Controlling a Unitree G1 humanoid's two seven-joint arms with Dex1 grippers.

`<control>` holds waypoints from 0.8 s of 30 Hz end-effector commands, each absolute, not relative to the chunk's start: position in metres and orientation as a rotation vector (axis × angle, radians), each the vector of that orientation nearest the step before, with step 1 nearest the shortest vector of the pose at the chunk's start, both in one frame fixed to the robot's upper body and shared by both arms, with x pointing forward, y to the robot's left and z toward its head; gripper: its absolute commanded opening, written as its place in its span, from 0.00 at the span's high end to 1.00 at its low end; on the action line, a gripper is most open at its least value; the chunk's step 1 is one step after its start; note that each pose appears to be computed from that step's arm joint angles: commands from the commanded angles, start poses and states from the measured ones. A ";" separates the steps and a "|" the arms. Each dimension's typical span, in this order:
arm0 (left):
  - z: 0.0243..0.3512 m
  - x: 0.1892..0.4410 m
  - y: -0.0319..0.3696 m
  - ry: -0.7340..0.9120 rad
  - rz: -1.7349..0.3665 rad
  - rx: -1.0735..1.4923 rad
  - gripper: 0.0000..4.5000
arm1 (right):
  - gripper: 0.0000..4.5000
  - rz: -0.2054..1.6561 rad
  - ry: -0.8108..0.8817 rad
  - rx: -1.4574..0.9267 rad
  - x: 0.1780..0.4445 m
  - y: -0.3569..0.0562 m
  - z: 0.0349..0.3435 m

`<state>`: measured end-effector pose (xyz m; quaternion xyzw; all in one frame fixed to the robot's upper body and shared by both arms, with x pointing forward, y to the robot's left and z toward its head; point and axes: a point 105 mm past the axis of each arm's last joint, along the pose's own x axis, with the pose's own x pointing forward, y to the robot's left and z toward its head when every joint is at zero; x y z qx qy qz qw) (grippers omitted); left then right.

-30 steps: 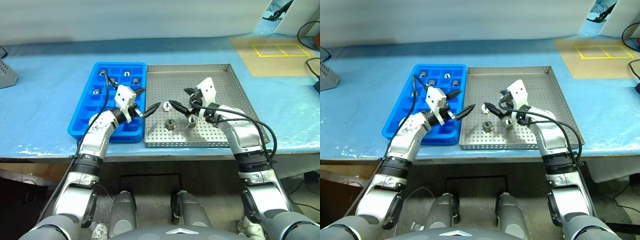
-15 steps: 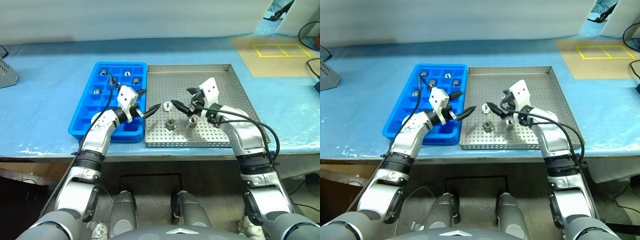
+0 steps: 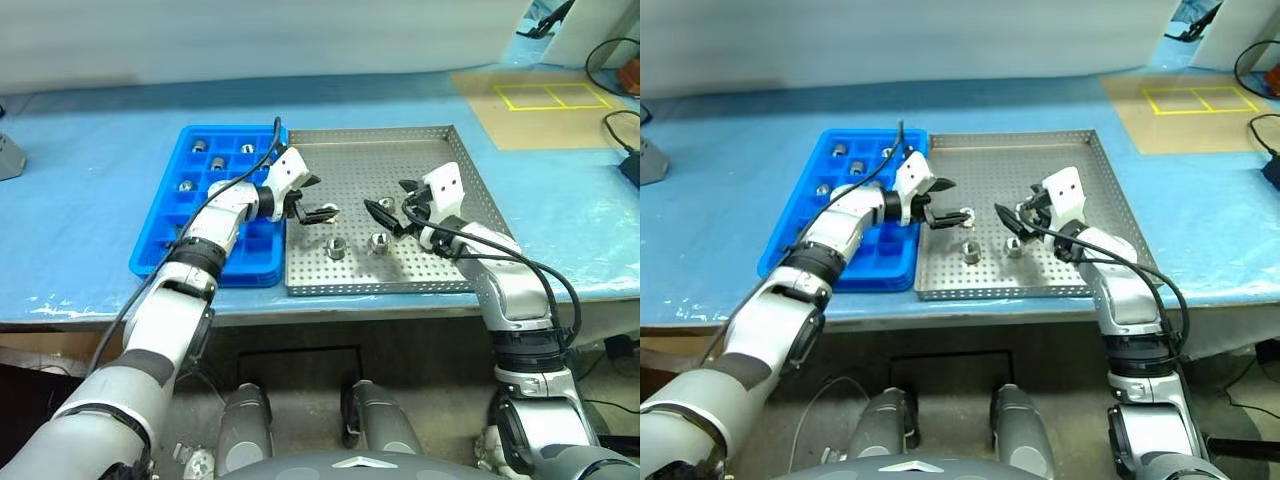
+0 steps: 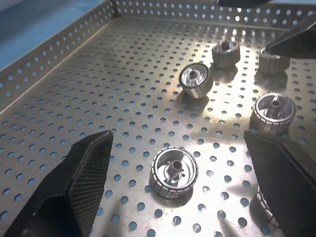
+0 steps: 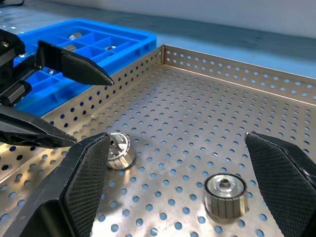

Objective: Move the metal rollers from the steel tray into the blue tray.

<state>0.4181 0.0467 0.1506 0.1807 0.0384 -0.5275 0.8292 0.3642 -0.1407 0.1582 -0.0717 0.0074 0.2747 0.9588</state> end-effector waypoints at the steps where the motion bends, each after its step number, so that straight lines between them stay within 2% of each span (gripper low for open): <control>1: 0.163 0.426 0.040 0.085 -1.122 0.485 0.00 | 0.00 0.529 -0.052 -0.146 0.359 -0.147 0.176; 5: 0.171 0.429 0.029 0.093 -1.126 0.498 0.00 | 0.00 0.515 -0.054 -0.141 0.356 -0.149 0.176; 11: 0.163 0.426 0.019 0.153 -1.163 0.583 0.00 | 0.00 0.491 -0.057 -0.136 0.353 -0.152 0.176; 15: 0.154 0.432 0.021 0.183 -1.101 0.666 0.00 | 0.00 0.476 -0.058 -0.133 0.351 -0.154 0.175; 24: 0.137 0.430 0.014 0.245 -1.083 0.686 0.00 | 0.00 0.466 -0.061 -0.128 0.349 -0.156 0.175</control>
